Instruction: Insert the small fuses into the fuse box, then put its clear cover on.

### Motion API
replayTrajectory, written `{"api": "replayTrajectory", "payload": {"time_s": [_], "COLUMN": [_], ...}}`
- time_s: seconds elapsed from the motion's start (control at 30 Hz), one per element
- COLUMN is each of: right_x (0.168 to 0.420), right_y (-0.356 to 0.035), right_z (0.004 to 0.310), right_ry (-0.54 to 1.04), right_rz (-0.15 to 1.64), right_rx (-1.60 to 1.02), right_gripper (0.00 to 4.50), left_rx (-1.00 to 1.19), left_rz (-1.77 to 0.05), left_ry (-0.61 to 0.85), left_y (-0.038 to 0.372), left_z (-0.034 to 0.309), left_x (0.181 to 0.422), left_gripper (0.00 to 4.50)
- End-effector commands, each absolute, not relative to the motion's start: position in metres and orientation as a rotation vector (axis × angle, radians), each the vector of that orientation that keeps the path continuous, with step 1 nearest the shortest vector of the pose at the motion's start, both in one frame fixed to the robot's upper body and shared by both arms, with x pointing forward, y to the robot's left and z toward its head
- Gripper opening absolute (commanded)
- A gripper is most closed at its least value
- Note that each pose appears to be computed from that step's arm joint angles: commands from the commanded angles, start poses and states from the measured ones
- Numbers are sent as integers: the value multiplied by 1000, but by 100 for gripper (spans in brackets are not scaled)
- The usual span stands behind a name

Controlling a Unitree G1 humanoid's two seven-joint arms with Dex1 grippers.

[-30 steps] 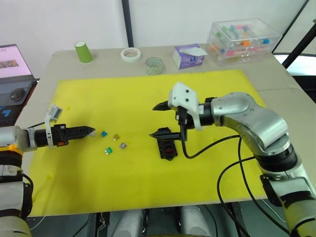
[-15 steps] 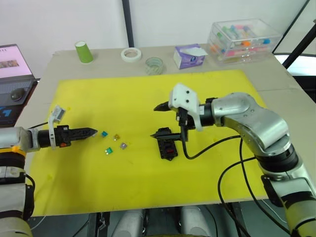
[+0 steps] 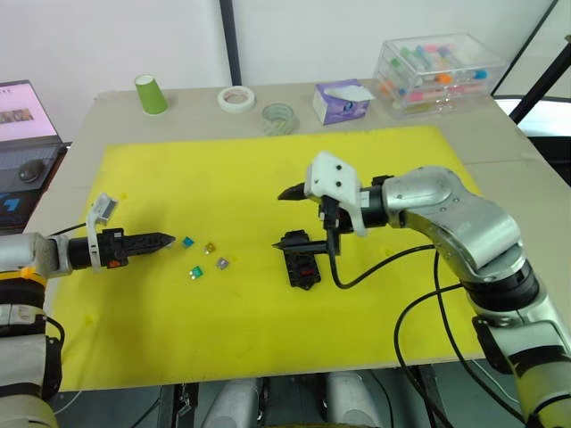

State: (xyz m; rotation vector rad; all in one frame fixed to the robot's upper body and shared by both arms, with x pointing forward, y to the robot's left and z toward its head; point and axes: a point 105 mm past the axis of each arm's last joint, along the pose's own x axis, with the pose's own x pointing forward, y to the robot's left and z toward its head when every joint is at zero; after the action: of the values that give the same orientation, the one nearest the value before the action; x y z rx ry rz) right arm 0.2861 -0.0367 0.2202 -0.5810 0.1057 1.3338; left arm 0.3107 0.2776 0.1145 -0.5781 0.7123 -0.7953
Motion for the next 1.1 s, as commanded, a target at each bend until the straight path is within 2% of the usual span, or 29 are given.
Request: {"api": "replayTrajectory", "payload": {"time_s": [0.03, 0.23, 0.33, 0.67, 0.7, 0.77, 1.07, 1.1], "right_x": [281, 281, 282, 283, 283, 283, 283, 283], "right_y": [-34, -33, -33, -33, -33, -32, -31, -30], "right_z": [227, 226, 226, 225, 225, 224, 225, 225], "right_ry": [62, 63, 62, 58, 58, 57, 48, 47], "right_rz": [1352, 1356, 1357, 1357, 1359, 1361, 1367, 1367], "right_rx": [-616, -626, -628, -634, -636, -637, -636, -638], "right_gripper": [450, 450, 450, 450, 450, 450, 450, 450], "left_rx": [-597, -598, -593, -607, -603, -598, -608, -610], "left_rz": [-770, -756, -744, -739, -731, -722, -710, -709], "left_ry": [724, 723, 719, 710, 711, 713, 708, 705], "left_y": [282, 285, 287, 289, 290, 292, 294, 295], "left_z": [107, 104, 104, 104, 103, 100, 94, 94], "left_x": [307, 305, 306, 306, 306, 306, 305, 305], "left_gripper": [285, 285, 229, 229, 192, 145, 145, 105]}}
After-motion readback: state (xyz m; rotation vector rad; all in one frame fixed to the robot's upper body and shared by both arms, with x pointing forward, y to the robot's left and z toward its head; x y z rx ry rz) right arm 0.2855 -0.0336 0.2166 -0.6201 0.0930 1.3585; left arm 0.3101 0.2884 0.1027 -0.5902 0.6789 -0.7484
